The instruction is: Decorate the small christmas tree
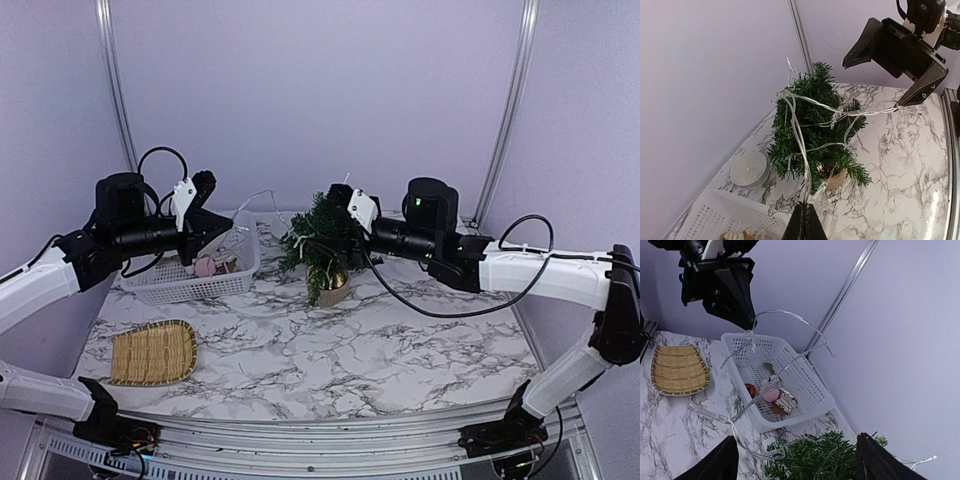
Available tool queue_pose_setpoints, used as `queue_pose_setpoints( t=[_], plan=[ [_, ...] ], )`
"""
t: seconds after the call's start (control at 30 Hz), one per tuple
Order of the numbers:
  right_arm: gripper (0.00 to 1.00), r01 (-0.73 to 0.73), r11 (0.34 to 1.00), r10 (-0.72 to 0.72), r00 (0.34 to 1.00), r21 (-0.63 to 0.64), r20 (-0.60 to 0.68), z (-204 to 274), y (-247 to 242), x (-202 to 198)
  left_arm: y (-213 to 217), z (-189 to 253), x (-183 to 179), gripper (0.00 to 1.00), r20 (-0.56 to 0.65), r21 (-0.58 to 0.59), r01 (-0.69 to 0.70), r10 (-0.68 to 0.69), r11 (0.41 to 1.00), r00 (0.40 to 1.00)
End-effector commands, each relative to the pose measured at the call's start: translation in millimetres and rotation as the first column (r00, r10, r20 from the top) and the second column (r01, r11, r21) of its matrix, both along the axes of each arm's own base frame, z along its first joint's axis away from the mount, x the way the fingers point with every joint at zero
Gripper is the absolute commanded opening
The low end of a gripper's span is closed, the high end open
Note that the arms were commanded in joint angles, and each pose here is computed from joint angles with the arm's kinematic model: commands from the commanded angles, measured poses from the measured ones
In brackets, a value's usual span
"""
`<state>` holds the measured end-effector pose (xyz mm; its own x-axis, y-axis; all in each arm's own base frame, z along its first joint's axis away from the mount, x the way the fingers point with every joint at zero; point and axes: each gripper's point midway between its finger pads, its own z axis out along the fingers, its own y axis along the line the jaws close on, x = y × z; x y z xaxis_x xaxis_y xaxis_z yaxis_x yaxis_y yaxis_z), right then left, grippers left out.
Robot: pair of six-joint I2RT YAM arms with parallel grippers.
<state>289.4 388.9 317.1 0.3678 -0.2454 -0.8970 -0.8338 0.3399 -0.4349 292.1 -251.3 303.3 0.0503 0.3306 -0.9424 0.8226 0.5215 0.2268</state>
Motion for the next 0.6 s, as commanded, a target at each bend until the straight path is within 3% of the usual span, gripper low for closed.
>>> queue_pose_setpoints(
  t=[0.0,0.33,0.57],
  plan=[
    [0.83,-0.019,1.0,0.019,0.998,-0.006,0.052,23,-3,-12,-7,4,-21,0.0,-0.076,0.041,0.082,-0.079,0.996,0.994],
    [0.88,-0.152,0.981,0.161,0.984,-0.12,0.072,29,18,-51,-32,19,-50,0.0,-0.096,0.082,0.224,-0.216,0.971,0.972],
    [0.68,-0.153,0.981,0.167,0.978,-0.117,0.125,49,38,-62,-53,15,-68,0.0,-0.13,0.104,0.316,-0.302,0.943,0.945]
  ],
)
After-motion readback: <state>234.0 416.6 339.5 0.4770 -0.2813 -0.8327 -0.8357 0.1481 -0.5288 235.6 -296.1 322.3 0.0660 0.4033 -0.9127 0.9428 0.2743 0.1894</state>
